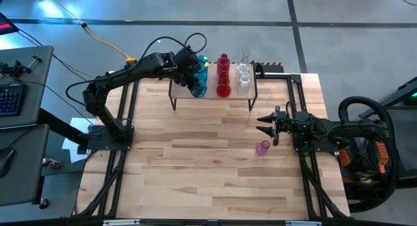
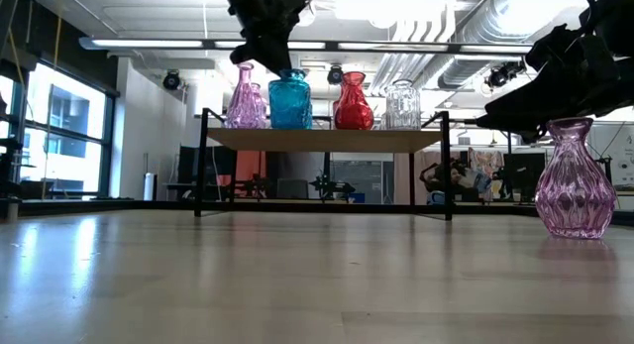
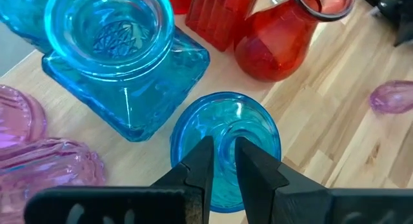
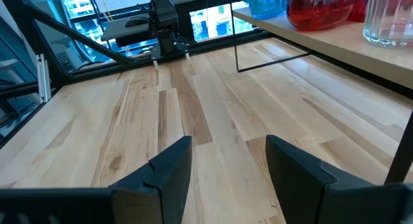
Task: Sort vases onto shelf
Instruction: Put the blue vase on the shelf aligned with the other blue vases
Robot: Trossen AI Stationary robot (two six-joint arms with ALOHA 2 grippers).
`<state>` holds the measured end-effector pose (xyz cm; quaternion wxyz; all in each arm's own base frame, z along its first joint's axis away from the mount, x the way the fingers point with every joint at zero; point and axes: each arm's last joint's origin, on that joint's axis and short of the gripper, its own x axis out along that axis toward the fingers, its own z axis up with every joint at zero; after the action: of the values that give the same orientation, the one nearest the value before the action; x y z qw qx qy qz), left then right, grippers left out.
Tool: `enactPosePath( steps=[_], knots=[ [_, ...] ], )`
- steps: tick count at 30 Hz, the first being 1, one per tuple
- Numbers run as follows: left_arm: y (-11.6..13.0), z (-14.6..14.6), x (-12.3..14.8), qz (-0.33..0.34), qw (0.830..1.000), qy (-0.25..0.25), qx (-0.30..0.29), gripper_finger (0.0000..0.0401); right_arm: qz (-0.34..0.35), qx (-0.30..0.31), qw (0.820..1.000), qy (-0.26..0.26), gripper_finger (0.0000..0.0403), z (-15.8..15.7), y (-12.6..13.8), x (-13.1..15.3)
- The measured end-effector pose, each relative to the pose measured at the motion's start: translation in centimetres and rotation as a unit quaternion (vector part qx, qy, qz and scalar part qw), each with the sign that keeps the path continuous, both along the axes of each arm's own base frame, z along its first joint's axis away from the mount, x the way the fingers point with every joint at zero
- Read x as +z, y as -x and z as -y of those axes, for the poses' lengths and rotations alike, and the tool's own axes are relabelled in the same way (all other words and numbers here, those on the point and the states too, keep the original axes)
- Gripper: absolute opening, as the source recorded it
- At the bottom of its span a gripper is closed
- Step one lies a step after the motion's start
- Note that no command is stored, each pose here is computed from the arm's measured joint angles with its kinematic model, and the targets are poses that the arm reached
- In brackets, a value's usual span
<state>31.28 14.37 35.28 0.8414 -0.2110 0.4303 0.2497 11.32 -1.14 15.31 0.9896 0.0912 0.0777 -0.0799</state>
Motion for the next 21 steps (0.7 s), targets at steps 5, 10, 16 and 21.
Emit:
enactPosePath(
  steps=[5,10,16,21],
  knots=[
    [-0.16,0.35,-0.01,-0.003,1.000,-0.007,0.022,0.0049,0.000,0.000,1.000,0.000,0.0181,0.00,0.00,0.00],
    [-0.28,0.57,-0.03,0.000,0.999,-0.003,0.048,0.0049,0.000,0.000,1.000,0.000,0.0181,0.00,0.00,0.00],
    [-0.42,0.90,-0.04,0.004,0.997,-0.001,0.078,0.0049,0.000,0.000,1.000,0.000,0.0181,0.00,0.00,0.00],
    [-0.44,0.93,-0.05,0.007,0.995,0.001,0.102,0.0049,0.000,0.000,1.000,0.000,0.0181,0.00,0.00,0.00]
  ],
)
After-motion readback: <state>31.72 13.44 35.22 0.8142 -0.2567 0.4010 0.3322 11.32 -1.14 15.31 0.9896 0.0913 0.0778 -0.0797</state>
